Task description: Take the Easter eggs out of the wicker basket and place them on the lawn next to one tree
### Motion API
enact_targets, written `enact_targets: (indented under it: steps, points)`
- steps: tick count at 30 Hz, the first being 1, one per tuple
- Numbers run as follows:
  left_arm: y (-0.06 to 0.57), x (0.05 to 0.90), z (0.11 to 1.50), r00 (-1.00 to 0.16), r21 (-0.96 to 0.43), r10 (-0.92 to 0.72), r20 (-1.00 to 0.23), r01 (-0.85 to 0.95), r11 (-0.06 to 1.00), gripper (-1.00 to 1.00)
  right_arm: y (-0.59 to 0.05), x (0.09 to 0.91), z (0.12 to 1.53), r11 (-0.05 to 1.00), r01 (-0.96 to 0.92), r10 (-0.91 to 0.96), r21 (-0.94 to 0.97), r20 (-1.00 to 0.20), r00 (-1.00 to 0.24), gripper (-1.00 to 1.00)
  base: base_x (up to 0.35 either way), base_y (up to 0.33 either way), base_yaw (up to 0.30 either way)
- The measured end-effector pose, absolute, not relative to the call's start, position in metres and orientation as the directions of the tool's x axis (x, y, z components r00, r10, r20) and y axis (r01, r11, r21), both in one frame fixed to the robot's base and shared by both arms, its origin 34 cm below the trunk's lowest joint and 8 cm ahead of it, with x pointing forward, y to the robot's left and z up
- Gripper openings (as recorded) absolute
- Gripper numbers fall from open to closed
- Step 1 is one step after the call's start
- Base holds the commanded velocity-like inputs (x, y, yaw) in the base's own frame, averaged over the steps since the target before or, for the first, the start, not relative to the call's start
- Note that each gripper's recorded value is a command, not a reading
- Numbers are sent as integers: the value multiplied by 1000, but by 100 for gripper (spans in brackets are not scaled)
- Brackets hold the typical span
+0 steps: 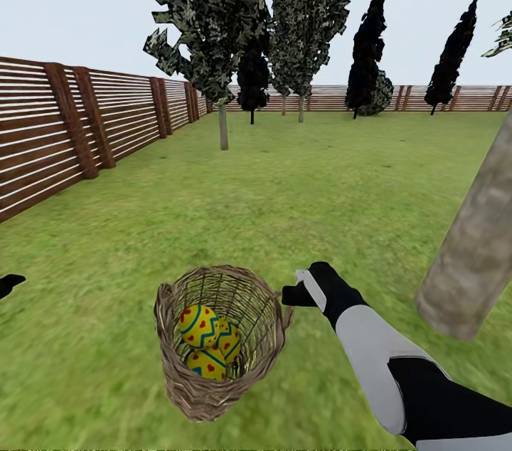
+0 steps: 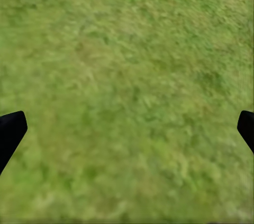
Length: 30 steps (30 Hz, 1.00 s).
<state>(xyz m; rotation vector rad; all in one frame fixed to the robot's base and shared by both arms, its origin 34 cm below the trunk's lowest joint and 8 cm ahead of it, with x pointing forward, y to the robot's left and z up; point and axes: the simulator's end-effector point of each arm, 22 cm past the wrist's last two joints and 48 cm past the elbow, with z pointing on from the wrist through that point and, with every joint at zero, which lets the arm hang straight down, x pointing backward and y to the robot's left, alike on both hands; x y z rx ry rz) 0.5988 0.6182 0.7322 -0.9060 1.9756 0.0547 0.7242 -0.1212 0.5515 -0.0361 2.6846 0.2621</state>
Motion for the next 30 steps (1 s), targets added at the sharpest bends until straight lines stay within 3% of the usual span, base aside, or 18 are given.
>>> enact_targets:
  steps: [30]
  points:
    - [618,582,666,-294,-308,-573,-765,-614,727,100,-121,708,485,981,-68,17,180,-430,-903,-100,0,0,0]
